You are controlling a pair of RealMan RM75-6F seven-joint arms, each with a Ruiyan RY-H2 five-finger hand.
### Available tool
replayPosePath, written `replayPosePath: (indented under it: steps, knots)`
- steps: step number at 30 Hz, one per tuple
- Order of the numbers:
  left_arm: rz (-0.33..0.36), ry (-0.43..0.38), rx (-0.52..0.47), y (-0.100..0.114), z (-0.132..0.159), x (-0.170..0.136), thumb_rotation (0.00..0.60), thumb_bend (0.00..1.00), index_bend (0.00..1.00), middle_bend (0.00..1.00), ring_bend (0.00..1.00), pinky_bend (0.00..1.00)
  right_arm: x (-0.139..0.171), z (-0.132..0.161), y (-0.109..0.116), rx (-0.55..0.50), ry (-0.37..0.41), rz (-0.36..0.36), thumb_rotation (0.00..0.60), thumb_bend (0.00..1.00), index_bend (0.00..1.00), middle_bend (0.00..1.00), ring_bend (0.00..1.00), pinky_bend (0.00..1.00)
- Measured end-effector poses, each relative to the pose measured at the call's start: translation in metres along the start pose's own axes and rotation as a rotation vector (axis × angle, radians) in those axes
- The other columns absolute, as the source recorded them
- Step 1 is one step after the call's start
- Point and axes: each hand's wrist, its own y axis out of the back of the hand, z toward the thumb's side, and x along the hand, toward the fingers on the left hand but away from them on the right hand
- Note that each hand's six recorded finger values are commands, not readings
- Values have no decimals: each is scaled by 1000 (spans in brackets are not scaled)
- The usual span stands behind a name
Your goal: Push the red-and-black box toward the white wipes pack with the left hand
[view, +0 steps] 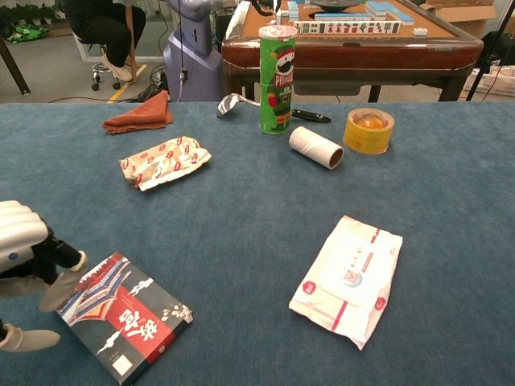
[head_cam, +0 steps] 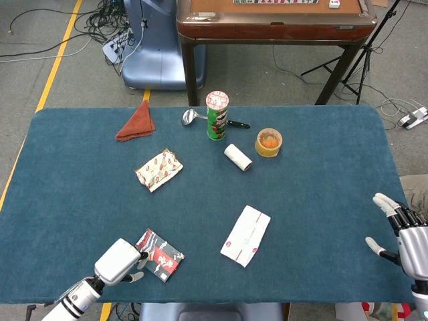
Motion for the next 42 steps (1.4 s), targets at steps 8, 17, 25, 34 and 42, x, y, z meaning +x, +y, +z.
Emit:
replayPosePath:
  steps: [8,17,25,34,42]
  knots:
    - [-3,21,24,-3,2,16,600,0,861,1000,865,1000,2,-1,2,-6,6,-2,600,61,177,210,199,353]
    - [-52,26,59,-13,2,17,600,0,859,1000,865,1000,1,0,1,-5,11,2,600,61,176,210,199,353]
    - [-80,31,73,-22,-1,14,600,0,857,1000,865,1000,2,0,2,-11,15,-5,600,61,176,210,199,353]
    - [-103,34,78,-28,-1,16,600,0,854,1000,866,1000,2,1,1,-10,16,-2,600,61,176,210,198,353]
    - [-110,54,93,-30,-6,20,600,0,853,1000,868,1000,2,0,3,-16,16,-5,600,61,176,210,198,353]
